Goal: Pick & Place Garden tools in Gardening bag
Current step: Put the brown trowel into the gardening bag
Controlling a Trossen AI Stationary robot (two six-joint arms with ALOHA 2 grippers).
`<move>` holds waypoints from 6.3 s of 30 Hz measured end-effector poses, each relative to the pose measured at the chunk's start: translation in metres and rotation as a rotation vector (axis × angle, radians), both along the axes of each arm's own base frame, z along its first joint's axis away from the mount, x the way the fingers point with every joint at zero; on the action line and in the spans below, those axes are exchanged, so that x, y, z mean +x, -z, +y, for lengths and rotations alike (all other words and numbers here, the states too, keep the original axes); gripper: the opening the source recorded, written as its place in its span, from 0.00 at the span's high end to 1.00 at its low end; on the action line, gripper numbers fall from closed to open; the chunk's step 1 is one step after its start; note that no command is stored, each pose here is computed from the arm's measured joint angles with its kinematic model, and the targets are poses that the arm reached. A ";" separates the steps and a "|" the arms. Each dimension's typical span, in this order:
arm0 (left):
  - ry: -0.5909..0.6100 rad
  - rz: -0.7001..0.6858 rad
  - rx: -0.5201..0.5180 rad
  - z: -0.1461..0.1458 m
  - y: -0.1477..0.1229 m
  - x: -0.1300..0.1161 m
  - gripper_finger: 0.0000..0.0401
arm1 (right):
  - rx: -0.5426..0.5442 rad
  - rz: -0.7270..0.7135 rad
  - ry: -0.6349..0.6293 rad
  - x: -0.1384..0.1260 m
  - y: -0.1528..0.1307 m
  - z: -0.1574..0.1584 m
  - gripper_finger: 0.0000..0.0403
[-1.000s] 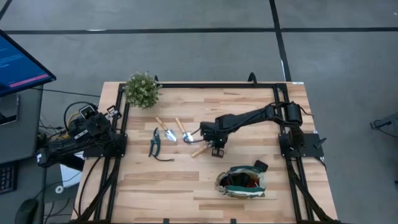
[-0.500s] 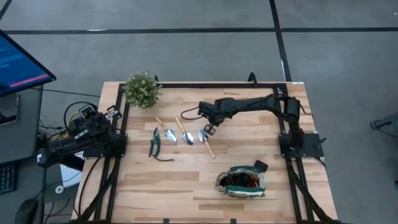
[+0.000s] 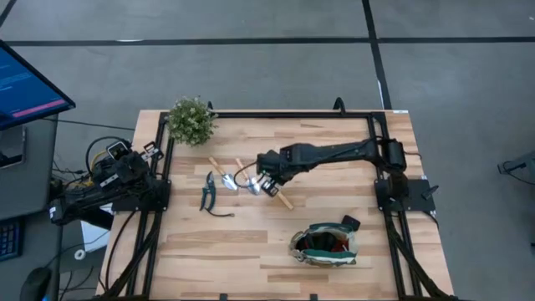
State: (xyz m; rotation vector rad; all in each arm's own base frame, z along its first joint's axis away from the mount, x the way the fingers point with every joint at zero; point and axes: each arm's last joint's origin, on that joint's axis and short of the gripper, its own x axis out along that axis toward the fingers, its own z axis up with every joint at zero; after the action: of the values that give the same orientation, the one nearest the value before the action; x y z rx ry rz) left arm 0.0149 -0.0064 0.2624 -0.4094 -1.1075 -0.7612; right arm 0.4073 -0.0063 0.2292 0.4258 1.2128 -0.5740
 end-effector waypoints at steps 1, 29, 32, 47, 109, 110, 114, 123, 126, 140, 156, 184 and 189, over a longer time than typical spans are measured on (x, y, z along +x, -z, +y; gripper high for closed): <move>0.000 0.000 0.000 0.000 0.000 0.000 0.96 | 0.002 0.004 -0.006 0.001 0.002 0.004 0.94; 0.000 0.000 0.000 0.000 0.000 0.000 0.96 | 0.059 0.002 0.090 -0.009 0.049 0.019 0.34; 0.000 0.005 -0.002 0.000 0.000 0.001 0.96 | 0.051 -0.021 0.048 -0.006 0.048 0.019 0.34; 0.001 0.189 -0.081 0.013 0.002 0.030 0.96 | 0.028 -0.023 -0.027 -0.007 0.056 0.013 0.34; -0.003 0.893 -0.390 0.028 0.052 0.066 0.96 | 0.069 -0.076 0.007 -0.008 0.068 0.017 0.34; -0.003 0.893 -0.390 0.028 0.052 0.066 0.96 | 0.069 -0.076 0.005 -0.008 0.068 0.018 0.34; -0.003 0.894 -0.390 0.029 0.052 0.066 0.96 | 0.070 -0.076 -0.004 -0.008 0.068 0.022 0.34; -0.180 0.840 -0.221 0.029 0.050 0.066 0.96 | 0.075 -0.077 0.010 -0.008 0.068 0.023 0.34; -0.265 0.664 0.141 0.020 0.041 0.059 0.96 | 0.075 -0.078 0.010 -0.008 0.068 0.023 0.34; -0.591 1.009 0.254 0.039 0.080 0.077 0.96 | 0.075 -0.002 0.042 -0.015 0.070 0.018 0.34; -0.661 1.003 0.155 0.044 0.078 0.069 0.96 | 0.073 -0.017 0.034 -0.013 0.070 0.017 0.34; -0.400 0.973 0.217 0.022 0.076 0.076 0.96 | 0.071 -0.037 0.068 -0.012 0.069 -0.001 0.34; -0.323 0.958 0.258 0.015 0.076 0.077 0.96 | 0.050 -0.040 0.071 -0.011 0.069 -0.001 0.34</move>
State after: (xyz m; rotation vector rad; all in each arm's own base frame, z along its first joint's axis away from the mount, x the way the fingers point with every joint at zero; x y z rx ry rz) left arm 0.0915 0.0081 0.1866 -0.3046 -0.1581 -0.3279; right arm 0.3961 -0.0072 0.1600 0.5217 1.1788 -0.5943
